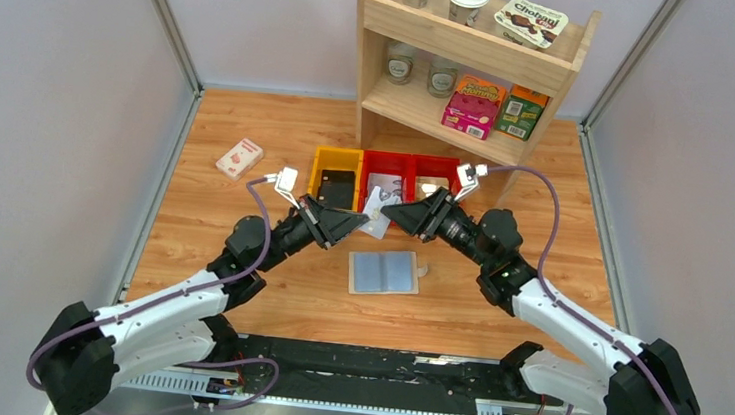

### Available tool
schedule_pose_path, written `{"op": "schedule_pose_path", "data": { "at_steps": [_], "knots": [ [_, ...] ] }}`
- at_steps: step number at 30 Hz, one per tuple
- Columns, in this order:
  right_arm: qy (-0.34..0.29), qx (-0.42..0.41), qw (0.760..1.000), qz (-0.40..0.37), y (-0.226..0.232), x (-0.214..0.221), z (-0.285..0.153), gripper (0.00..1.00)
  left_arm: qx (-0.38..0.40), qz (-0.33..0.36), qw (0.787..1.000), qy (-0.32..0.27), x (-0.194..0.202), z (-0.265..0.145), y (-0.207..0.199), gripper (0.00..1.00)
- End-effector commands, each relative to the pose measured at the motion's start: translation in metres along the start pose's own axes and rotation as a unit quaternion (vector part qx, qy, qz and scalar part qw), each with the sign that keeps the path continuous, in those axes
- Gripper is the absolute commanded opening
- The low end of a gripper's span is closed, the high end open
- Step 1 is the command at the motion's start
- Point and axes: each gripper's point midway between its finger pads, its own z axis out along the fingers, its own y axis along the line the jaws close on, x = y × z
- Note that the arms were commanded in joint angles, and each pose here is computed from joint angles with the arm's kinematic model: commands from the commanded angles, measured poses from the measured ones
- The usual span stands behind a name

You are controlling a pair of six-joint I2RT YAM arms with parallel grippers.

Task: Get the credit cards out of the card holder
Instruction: Remove the credit card from the card holder, then place the credit card in the storage box.

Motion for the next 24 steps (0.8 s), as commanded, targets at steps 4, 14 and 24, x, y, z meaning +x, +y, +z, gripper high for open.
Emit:
{"op": "schedule_pose_path", "data": {
  "at_steps": [4,14,24],
  "knots": [
    [0.092,-0.010,0.980,-0.175,0.010,-0.005,-0.034,0.70,0.018,0.146,0.969,0.200,0.011,-0.023,-0.003,0.00],
    [0.166,-0.083,0.946,-0.265,0.036,0.002,-0.037,0.68,0.115,0.194,0.909,0.350,0.029,-0.040,-0.034,0.00],
    [0.224,-0.166,0.931,-0.235,0.054,0.026,-0.031,0.49,0.136,0.211,0.894,0.371,0.026,-0.036,-0.040,0.00]
  ]
}}
